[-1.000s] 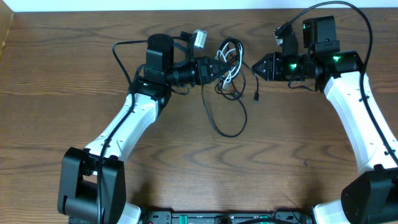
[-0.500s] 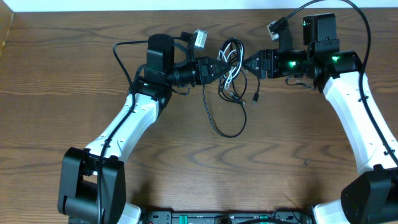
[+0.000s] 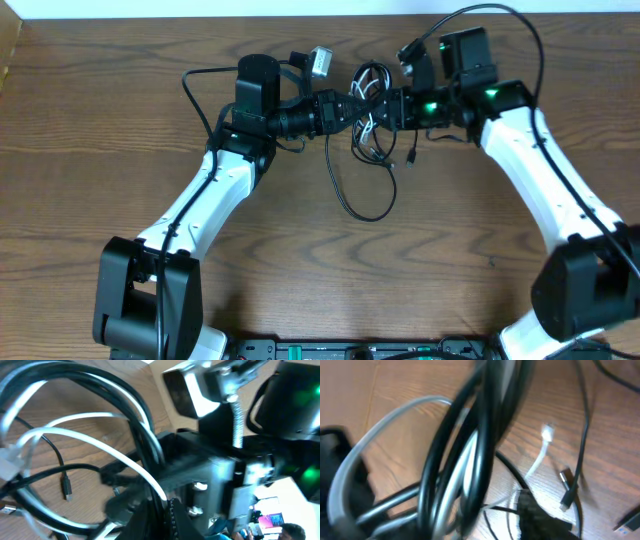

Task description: Untangle cables

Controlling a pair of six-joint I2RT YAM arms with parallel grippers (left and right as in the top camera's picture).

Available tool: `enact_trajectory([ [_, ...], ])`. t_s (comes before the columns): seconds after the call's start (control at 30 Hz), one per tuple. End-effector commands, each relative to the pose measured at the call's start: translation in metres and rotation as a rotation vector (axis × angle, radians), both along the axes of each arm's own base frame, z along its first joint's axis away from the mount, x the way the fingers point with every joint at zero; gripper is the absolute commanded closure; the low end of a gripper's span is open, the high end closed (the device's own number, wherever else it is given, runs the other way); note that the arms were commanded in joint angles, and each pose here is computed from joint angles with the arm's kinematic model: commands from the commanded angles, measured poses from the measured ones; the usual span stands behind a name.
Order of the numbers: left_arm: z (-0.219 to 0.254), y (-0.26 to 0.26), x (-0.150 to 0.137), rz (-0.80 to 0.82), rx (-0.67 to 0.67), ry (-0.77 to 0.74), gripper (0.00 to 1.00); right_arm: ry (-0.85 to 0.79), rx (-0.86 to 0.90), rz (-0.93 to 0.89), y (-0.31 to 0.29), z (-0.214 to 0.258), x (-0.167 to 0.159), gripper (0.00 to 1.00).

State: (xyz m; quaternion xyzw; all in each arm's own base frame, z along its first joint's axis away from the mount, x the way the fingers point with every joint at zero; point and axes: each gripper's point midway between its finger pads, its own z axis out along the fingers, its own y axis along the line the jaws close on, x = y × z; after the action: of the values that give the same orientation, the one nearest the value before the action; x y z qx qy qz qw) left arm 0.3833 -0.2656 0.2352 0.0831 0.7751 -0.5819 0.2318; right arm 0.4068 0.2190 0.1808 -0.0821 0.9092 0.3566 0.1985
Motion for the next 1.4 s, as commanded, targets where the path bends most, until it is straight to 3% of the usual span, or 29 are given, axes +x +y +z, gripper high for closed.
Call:
enact_trajectory([
  [0.0,0.016,-0.002,-0.005,-0.024,-0.028,-0.023,0.93,0.04,-0.082,-0.139,-0.018,-0.019,0.015,0.76],
  [0.1,0.022,0.001,-0.005,-0.038,-0.044,-0.049,0.92,0.03,-0.158,-0.236,-0.045,-0.025,0.026,0.97],
  [0.13,0.026,0.005,-0.002,-0.028,-0.048,-0.064,0.93,0.034,-0.178,-0.268,-0.057,-0.027,0.029,0.99],
  [0.4,0.079,0.095,0.028,0.22,-0.043,-0.23,0.93,0.151,-0.297,-0.48,-0.173,-0.047,0.028,0.99],
  [0.67,0.121,0.188,0.023,0.462,-0.017,-0.288,0.93,0.185,-0.312,-0.537,-0.236,-0.052,0.018,0.99],
  [0.93,0.108,0.185,0.012,0.439,0.05,-0.283,0.93,0.032,-0.007,-0.118,-0.153,-0.017,0.011,0.99],
  [1.13,0.084,0.158,0.004,0.337,0.119,-0.283,0.93,-0.023,-0.007,0.059,-0.089,-0.004,-0.004,0.99],
  [1.27,0.071,0.15,-0.001,0.305,0.158,-0.272,0.92,-0.123,-0.008,0.159,-0.053,0.029,-0.013,0.99],
  [1.37,0.069,0.144,-0.003,0.286,0.168,-0.277,0.83,-0.226,-0.012,0.223,-0.036,0.061,-0.022,0.99],
])
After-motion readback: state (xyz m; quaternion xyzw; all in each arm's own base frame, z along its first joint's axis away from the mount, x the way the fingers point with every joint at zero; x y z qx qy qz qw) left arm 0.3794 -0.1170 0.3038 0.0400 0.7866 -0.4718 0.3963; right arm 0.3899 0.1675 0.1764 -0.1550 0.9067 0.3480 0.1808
